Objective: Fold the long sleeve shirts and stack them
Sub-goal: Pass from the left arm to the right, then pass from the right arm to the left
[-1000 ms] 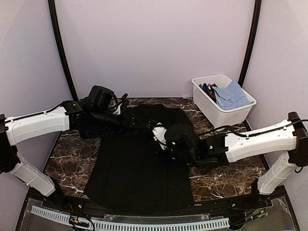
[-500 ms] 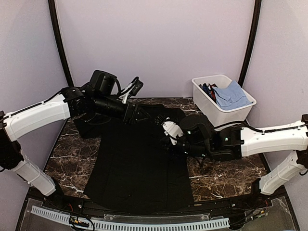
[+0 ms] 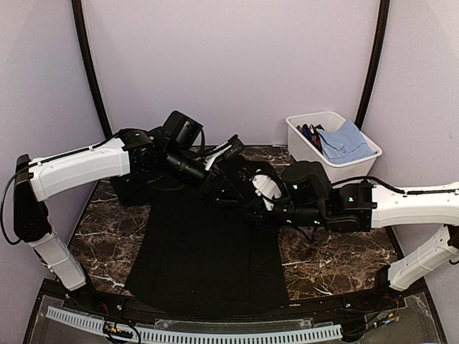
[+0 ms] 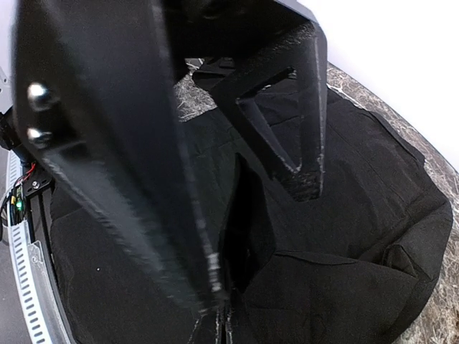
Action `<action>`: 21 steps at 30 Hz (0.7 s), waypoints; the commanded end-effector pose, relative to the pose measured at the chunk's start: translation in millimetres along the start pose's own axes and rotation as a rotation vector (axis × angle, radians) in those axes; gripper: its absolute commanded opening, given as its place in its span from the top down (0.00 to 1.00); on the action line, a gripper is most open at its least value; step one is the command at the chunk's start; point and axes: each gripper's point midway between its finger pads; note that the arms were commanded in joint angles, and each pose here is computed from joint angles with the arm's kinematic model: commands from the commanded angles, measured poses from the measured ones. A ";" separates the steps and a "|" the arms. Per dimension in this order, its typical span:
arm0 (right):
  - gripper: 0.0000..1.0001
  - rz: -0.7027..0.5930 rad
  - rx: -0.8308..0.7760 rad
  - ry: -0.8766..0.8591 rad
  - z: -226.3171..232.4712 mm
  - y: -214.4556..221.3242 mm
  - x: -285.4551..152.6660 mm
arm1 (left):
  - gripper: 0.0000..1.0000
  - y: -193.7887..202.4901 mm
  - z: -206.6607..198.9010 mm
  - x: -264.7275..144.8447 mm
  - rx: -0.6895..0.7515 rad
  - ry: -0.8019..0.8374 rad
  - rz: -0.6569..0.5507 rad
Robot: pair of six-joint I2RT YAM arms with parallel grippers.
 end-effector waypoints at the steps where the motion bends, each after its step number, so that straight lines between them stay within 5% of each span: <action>1: 1.00 -0.018 0.007 -0.011 -4.5 -4.1 -7.5 | 0.27 -2.9 -22.2 -5.7 0.037 0.091 -0.011; 10: 1.00 -0.023 0.011 -0.024 -6.0 -6.7 -6.8 | 0.33 9.5 4.6 6.2 0.029 -0.037 0.034; 21: 1.00 -0.017 0.014 -0.007 -10.2 -5.2 -8.9 | 0.26 4.3 11.0 13.8 0.072 -0.043 0.053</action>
Point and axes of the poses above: each gripper's point midway between its finger pads, its own x axis out along the fingers, its own z axis along the line the jaws close on, y = z × x, and after that the axes turned 1 degree about -x, right-handed
